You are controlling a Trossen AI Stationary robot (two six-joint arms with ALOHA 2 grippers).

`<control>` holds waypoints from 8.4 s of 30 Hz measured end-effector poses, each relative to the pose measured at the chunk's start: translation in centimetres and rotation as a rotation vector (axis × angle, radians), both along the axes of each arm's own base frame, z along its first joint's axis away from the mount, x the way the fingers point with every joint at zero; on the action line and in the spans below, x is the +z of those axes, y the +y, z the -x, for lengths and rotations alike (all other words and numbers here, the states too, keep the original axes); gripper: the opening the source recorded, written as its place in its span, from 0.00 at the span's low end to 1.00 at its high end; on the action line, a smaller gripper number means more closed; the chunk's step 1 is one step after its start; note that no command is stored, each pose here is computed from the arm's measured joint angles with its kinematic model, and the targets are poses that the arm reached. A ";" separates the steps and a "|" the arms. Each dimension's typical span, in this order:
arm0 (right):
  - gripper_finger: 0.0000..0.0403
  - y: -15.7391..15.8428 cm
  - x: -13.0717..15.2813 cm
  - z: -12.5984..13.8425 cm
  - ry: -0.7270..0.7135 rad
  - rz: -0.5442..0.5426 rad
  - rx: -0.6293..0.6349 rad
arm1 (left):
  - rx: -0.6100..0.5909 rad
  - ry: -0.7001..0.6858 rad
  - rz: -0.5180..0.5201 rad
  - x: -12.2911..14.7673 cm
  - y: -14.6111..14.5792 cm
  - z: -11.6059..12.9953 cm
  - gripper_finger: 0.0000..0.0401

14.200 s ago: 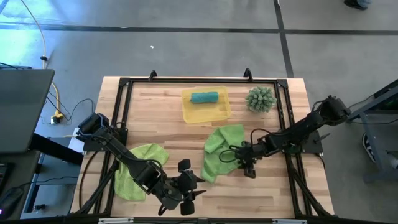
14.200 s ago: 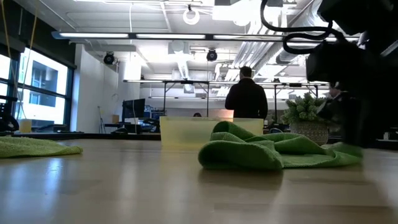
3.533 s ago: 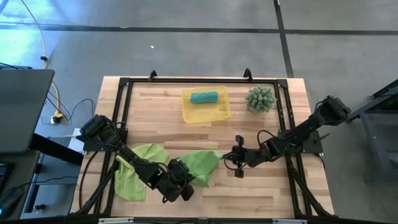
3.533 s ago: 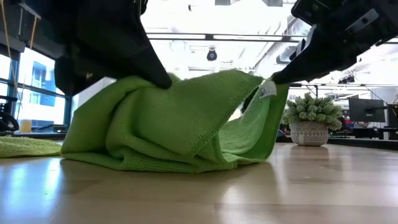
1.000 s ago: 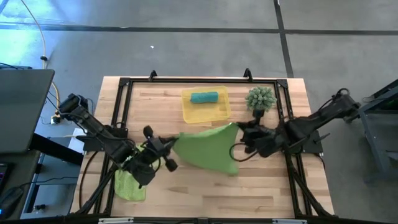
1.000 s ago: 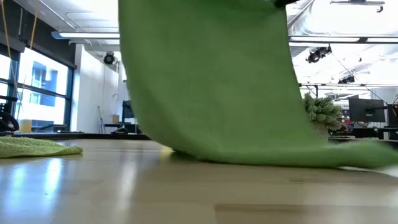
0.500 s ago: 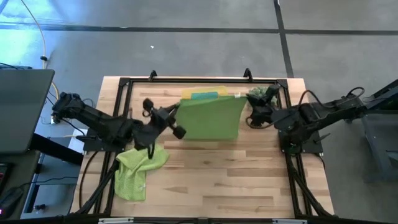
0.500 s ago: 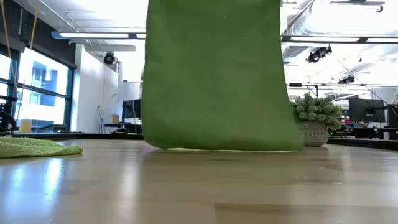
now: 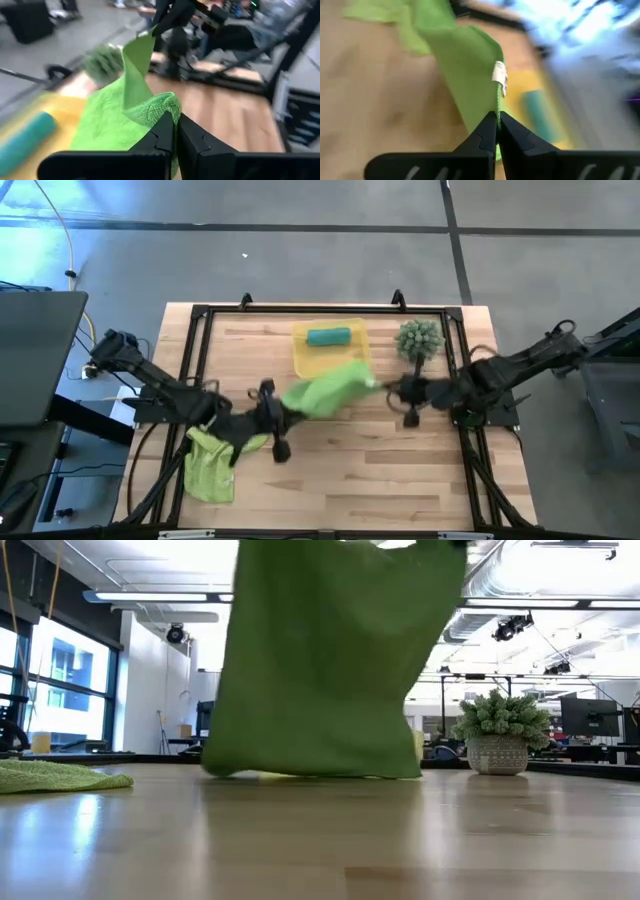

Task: Roll microfiber towels into tight, uniform cylinder then place into a basket
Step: Fold the green microfiber cloth

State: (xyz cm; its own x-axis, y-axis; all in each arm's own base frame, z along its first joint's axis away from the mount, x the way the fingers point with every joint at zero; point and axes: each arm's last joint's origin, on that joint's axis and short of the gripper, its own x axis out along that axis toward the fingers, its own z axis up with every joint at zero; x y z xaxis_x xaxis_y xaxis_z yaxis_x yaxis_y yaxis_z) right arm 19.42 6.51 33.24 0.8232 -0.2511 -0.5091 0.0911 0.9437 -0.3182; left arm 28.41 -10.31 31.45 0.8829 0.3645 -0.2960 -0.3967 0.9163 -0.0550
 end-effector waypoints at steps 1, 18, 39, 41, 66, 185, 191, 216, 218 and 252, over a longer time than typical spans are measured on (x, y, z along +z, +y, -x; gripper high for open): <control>0.00 0.5 -1.0 0.0 0.017 -0.050 0.036 | -0.013 0.013 0.012 -0.6 -0.7 -0.1 0.00; 0.00 5.7 -13.2 2.4 -0.049 -0.709 0.389 | -0.252 0.103 0.321 -10.9 -9.7 -3.6 0.00; 0.00 7.1 -17.1 -1.2 -0.077 -0.415 0.513 | 0.150 0.084 0.295 -12.8 -8.9 -1.7 0.00; 0.00 6.9 -16.0 -1.5 -0.129 -0.354 0.536 | 0.155 0.064 0.231 -12.0 -8.7 -1.7 0.00; 0.00 -2.1 7.5 -1.1 -0.390 0.426 -0.266 | 0.591 -0.099 -0.324 3.6 0.7 4.6 0.00; 0.00 -5.1 2.3 0.0 -0.210 0.418 -0.240 | 0.394 0.049 -0.397 3.8 5.5 3.7 0.00; 0.00 -2.2 0.3 0.3 -0.130 0.218 -0.071 | 0.081 0.009 -0.285 2.4 2.4 3.2 0.00; 0.00 11.4 -11.6 -3.8 0.197 -0.333 0.052 | -0.044 -0.020 0.186 -10.9 -12.2 1.8 0.00; 0.00 11.8 -12.3 -4.3 0.196 -0.334 0.052 | -0.005 0.000 0.198 -11.7 -12.3 2.2 0.00; 0.00 0.8 -20.2 -4.5 -0.088 -0.542 -0.086 | 0.613 0.106 0.431 -16.7 -5.6 3.0 0.00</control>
State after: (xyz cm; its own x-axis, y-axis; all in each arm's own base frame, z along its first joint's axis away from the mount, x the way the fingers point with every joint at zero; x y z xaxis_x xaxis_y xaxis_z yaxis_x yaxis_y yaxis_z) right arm 23.91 7.30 13.02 0.8567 -0.0406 -0.5142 0.1796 0.9580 0.2237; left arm 25.45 -15.88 14.76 0.5183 0.6134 -0.5959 -0.8514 0.4359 -0.2917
